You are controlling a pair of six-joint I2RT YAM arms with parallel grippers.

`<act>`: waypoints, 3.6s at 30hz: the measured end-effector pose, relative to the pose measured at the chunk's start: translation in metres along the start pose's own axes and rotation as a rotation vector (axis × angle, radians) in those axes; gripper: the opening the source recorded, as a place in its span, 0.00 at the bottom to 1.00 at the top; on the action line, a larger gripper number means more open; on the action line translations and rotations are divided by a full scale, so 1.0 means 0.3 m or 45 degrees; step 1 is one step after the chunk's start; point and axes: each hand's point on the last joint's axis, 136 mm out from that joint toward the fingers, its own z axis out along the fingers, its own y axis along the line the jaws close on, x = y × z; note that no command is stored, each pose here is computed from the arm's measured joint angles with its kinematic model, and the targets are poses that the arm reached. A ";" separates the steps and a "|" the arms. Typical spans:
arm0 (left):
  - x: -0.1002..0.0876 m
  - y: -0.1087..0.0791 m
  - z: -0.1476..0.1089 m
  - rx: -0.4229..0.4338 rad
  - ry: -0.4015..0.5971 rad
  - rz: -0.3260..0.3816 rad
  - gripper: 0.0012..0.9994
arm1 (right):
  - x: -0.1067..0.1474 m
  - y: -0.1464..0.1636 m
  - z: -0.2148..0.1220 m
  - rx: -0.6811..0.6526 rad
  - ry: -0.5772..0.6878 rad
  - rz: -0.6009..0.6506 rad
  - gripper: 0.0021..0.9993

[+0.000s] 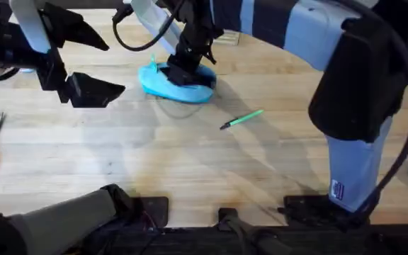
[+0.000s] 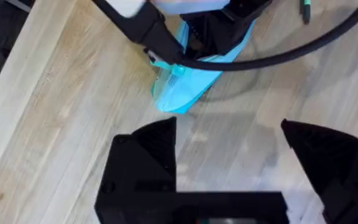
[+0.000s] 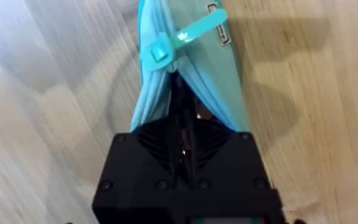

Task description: Unzip the bag, pick up the pens from the table one at a time and place them inside, then zip the bag closed.

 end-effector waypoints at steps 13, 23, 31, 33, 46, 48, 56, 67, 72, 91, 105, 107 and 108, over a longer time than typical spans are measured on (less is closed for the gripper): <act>0.000 0.000 0.000 0.000 0.000 0.000 0.99 | -0.006 0.007 0.000 -0.018 -0.012 -0.004 1.00; 0.000 0.000 0.000 0.000 0.000 0.000 0.99 | 0.008 0.008 -0.008 -0.010 0.011 -0.001 1.00; 0.000 0.000 0.000 0.000 0.000 0.000 0.99 | 0.028 0.021 -0.281 0.139 0.011 -0.035 1.00; 0.000 0.000 0.000 0.000 0.000 0.000 0.99 | 0.024 0.024 -0.341 0.174 -0.011 -0.054 1.00; 0.000 0.000 0.000 0.000 0.000 0.000 0.99 | 0.261 0.019 -0.518 0.393 -0.061 -0.045 1.00; 0.000 0.000 0.000 0.000 0.000 0.000 0.99 | 0.311 0.004 -0.525 0.421 -0.086 0.053 1.00; 0.000 0.000 0.000 0.000 0.000 0.000 0.99 | 0.475 -0.053 -0.598 0.514 -0.205 0.692 1.00; 0.000 0.001 0.000 -0.002 0.000 0.001 0.99 | 0.650 -0.060 -0.541 0.605 -0.160 1.535 1.00; 0.000 0.002 0.000 -0.003 0.000 0.003 0.99 | 0.665 -0.050 -0.538 0.604 -0.167 1.688 1.00; 0.000 0.002 0.000 -0.003 0.000 0.003 0.99 | 0.852 -0.001 -0.224 0.609 0.001 2.263 1.00; 0.000 0.002 0.000 -0.003 0.000 0.003 0.99 | 0.885 0.002 -0.171 0.643 0.097 2.321 0.76; 0.000 0.002 0.000 -0.003 0.000 0.003 0.99 | 0.890 0.001 -0.171 0.649 0.103 2.326 0.66; 0.000 0.002 0.000 -0.003 0.000 0.003 0.99 | 0.890 0.002 -0.171 0.647 0.103 2.328 0.60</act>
